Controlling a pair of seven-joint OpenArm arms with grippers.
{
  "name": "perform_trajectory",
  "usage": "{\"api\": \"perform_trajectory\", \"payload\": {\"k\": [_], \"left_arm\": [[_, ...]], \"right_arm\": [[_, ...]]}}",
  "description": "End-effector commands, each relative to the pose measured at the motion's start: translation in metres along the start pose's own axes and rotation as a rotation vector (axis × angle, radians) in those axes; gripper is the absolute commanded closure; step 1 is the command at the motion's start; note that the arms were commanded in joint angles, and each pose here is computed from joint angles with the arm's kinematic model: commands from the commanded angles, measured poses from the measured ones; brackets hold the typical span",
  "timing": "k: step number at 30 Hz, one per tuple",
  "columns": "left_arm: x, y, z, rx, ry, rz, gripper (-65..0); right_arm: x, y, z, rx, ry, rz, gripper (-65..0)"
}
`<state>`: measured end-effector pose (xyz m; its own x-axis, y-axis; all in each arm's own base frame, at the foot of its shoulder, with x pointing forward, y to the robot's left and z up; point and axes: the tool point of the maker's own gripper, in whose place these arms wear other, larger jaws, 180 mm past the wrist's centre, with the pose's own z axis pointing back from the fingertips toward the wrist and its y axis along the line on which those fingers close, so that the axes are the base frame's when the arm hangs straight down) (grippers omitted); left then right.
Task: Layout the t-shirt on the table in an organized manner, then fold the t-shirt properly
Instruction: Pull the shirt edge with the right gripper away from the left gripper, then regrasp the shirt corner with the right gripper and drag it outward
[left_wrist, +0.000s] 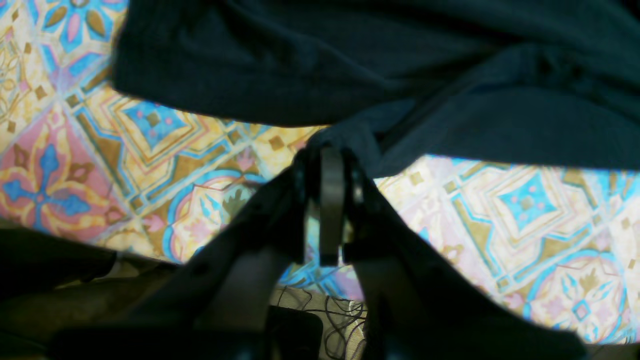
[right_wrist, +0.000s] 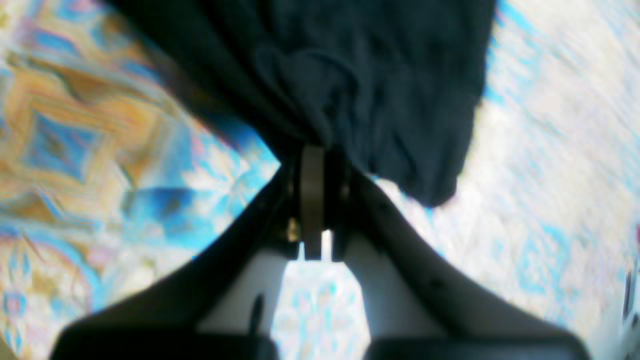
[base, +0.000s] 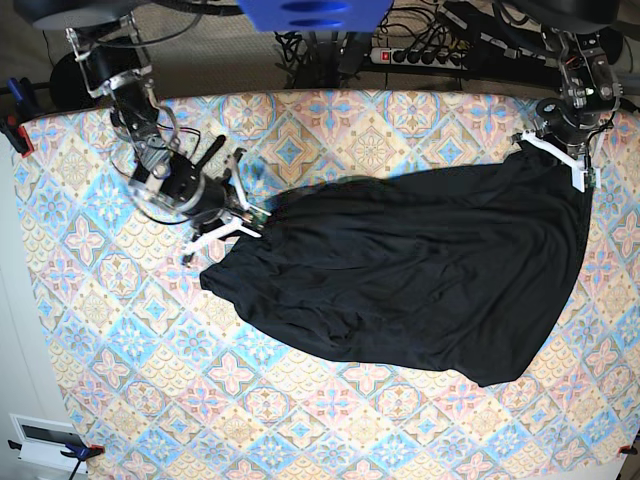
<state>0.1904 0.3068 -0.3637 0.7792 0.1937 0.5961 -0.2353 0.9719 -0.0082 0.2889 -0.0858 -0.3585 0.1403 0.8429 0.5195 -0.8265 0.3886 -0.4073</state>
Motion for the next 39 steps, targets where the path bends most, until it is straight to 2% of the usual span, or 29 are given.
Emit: {"api": "perform_trajectory", "payload": {"k": [1, 6, 15, 23, 27, 33, 35, 39], "left_arm": [[0.014, 0.002, 0.004, 0.007, -0.044, -0.013, 0.0], [0.018, 0.002, 0.003, 0.01, -0.052, -0.014, 0.0], [0.021, -0.001, -0.001, -0.005, -0.026, -0.1, 0.0], [0.028, 0.01, 0.001, 0.021, -0.024, -0.147, 0.0], [0.025, 0.022, -0.001, 0.071, -0.004, -0.175, 0.0], [0.021, 0.029, -0.002, 0.093, 0.008, -0.175, 0.0], [0.021, 0.029, -0.003, 0.092, 0.009, -0.173, 0.0], [0.02, 0.025, -0.003, 0.08, 0.009, -0.168, 0.0]], "right_arm": [[0.003, 0.002, 0.007, 0.001, -0.023, 0.003, 0.0], [-0.022, 0.029, 0.025, 0.036, 0.024, -0.002, 0.0], [-0.06, 0.087, 0.042, 0.161, 0.116, -0.025, 0.0], [-0.068, 0.102, 0.045, 0.197, 0.156, -0.027, 0.0], [-0.078, 0.09, 0.048, 0.164, 0.197, -0.034, -7.1], [-0.102, 0.036, 0.063, 0.007, 0.252, -0.095, -18.5], [-0.099, 0.0, 0.066, -0.082, 0.235, -0.107, -20.0], [-0.064, -0.052, 0.062, -0.184, 0.117, -0.178, -20.1]]}}
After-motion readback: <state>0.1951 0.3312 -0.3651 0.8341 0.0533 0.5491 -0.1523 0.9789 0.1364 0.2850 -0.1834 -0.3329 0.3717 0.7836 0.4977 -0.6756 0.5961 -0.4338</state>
